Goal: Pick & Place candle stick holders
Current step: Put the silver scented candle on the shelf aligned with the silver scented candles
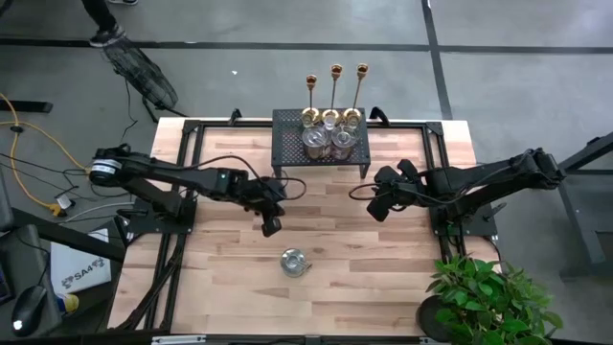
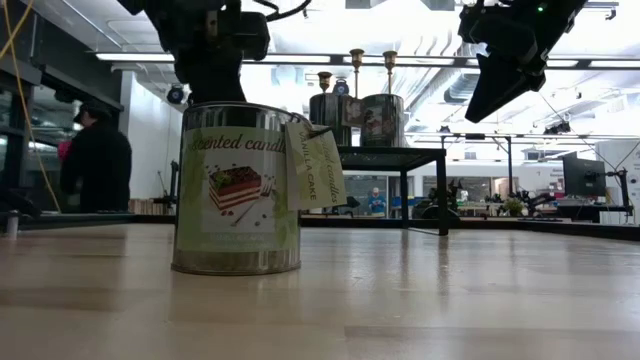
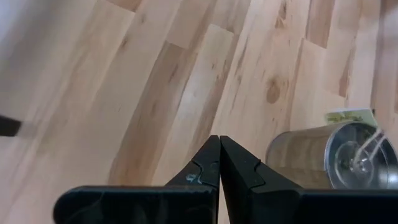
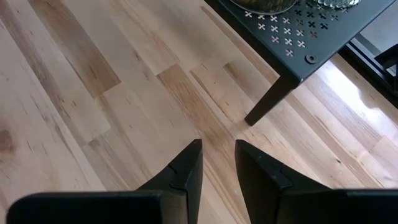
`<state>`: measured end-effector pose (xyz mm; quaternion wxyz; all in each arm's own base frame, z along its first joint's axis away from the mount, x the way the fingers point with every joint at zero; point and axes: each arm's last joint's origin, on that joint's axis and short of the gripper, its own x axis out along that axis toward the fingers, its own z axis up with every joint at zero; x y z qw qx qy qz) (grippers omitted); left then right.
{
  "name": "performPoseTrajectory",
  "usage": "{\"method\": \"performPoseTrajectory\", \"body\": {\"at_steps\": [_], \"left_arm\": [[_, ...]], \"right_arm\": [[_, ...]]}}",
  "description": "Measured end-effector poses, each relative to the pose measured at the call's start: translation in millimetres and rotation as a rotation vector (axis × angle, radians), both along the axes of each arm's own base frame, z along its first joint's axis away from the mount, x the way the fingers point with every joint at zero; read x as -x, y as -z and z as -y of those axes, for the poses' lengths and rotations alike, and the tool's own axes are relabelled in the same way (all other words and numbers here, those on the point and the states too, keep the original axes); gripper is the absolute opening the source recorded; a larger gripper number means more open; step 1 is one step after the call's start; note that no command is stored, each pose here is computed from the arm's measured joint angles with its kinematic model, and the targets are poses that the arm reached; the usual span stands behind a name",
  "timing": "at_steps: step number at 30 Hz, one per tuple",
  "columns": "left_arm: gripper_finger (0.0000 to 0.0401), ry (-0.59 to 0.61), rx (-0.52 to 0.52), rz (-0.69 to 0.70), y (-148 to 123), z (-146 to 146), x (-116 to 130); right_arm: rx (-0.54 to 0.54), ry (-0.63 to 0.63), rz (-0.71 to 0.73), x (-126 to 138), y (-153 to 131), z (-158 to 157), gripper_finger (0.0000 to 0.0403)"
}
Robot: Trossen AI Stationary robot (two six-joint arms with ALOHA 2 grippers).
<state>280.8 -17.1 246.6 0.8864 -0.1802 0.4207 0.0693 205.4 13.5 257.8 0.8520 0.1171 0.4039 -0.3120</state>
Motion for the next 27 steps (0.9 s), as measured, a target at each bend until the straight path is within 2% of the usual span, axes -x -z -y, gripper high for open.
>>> {"method": "performPoseTrajectory", "body": {"at_steps": [8,27], "left_arm": [[0.0,0.022,0.022,-0.015,3,17,0],[0.0,-0.129,0.127,0.002,5,54,-1]], "right_arm": [[0.006,-0.009,-0.003,0,0,0,0.0087],[-0.012,-0.063,-0.008,-2,0,-1,0.0087]]}}
